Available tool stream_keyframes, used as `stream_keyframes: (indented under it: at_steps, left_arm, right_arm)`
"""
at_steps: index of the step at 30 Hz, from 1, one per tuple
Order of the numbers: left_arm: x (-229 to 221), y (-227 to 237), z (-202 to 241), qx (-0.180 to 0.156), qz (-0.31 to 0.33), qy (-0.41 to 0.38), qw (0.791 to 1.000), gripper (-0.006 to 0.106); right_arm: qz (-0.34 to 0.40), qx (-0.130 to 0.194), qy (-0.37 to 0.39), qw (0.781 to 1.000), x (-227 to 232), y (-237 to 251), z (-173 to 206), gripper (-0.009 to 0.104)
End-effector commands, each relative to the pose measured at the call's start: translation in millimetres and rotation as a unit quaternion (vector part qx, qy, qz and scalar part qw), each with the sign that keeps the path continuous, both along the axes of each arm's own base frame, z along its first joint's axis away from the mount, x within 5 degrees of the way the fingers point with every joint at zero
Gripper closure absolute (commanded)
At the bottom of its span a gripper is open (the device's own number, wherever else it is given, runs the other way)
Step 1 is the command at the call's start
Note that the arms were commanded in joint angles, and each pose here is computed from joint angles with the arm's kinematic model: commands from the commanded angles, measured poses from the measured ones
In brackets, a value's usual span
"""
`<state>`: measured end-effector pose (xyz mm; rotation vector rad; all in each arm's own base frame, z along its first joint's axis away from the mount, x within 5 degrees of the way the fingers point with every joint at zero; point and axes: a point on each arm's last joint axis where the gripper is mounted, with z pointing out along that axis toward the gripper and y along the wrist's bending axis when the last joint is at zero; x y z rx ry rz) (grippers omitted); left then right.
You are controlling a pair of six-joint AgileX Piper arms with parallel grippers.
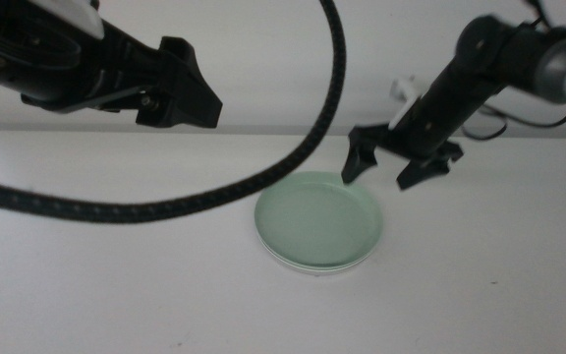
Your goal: Stack the three bowls on top of each other.
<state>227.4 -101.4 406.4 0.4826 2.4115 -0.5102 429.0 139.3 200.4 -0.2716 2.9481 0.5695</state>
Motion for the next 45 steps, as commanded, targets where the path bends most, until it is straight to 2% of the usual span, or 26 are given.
stream_keyframes:
  at_steps: [1, 9, 13, 18, 20, 22, 25, 28, 31, 34, 39, 42, 45]
  left_arm:
    - [-0.4, -1.8, 0.8, -0.004, -0.001, -0.004, 1.000, 0.007]
    - [2.4, -1.9, 2.9, -0.009, 0.005, -0.021, 1.000, 0.007]
    - [3.0, -1.7, 3.2, -0.009, 0.007, -0.025, 1.000, 0.007]
    - [3.0, -1.7, 3.2, -0.009, 0.007, -0.025, 1.000, 0.007]
    - [3.0, -1.7, 3.2, -0.008, 0.007, -0.025, 1.000, 0.007]
    - [3.0, -1.7, 3.2, -0.008, 0.007, -0.025, 1.000, 0.007]
    - [3.3, -1.0, 2.2, -0.003, 0.008, -0.025, 1.000, 0.007]
    - [6.3, 4.1, -3.7, 0.028, 0.018, -0.042, 0.999, 0.007]
    - [9.4, 12.4, -3.3, 0.055, 0.040, -0.113, 0.991, 0.007]
    - [10.5, 20.5, -2.2, 0.067, 0.062, -0.220, 0.971, 0.007]
    - [-16.0, 43.1, -0.4, 0.062, 0.096, -0.373, 0.921, 0.007]
    - [-39.3, 57.4, -11.0, 0.066, 0.114, -0.399, 0.907, 0.007]
    - [-64.0, 69.9, -29.7, 0.074, 0.132, -0.398, 0.905, 0.007]
  right_arm:
    - [-0.005, 0.015, -0.050, 0.999, -1.8, -11.1, 38.8, 0.002]
    - [-0.008, -0.003, -0.152, 0.988, -52.7, -70.3, 155.9, 0.002]
    - [-0.024, -0.001, -0.182, 0.983, -94.1, -82.8, 193.7, 0.002]
    - [-0.058, -0.038, -0.232, 0.970, -176.5, -98.4, 224.8, 0.002]
    - [-0.089, -0.046, -0.263, 0.960, -210.1, -105.1, 229.8, 0.002]
    - [-0.118, -0.037, -0.312, 0.942, -239.6, -109.5, 231.6, 0.002]
    - [-0.143, -0.015, -0.410, 0.901, -276.5, -114.2, 225.1, 0.002]
    - [-0.144, -0.026, -0.483, 0.863, -295.2, -119.5, 212.9, 0.002]
    - [-0.140, -0.059, -0.526, 0.837, -306.2, -125.5, 201.0, 0.002]
    - [-0.130, -0.079, -0.533, 0.832, -307.7, -127.3, 197.5, 0.002]
    - [-0.130, -0.076, -0.533, 0.832, -307.7, -126.9, 197.6, 0.002]
    - [-0.130, -0.075, -0.533, 0.833, -307.8, -126.8, 197.6, 0.002]
    - [-0.130, -0.075, -0.533, 0.833, -307.8, -126.8, 197.6, 0.002]
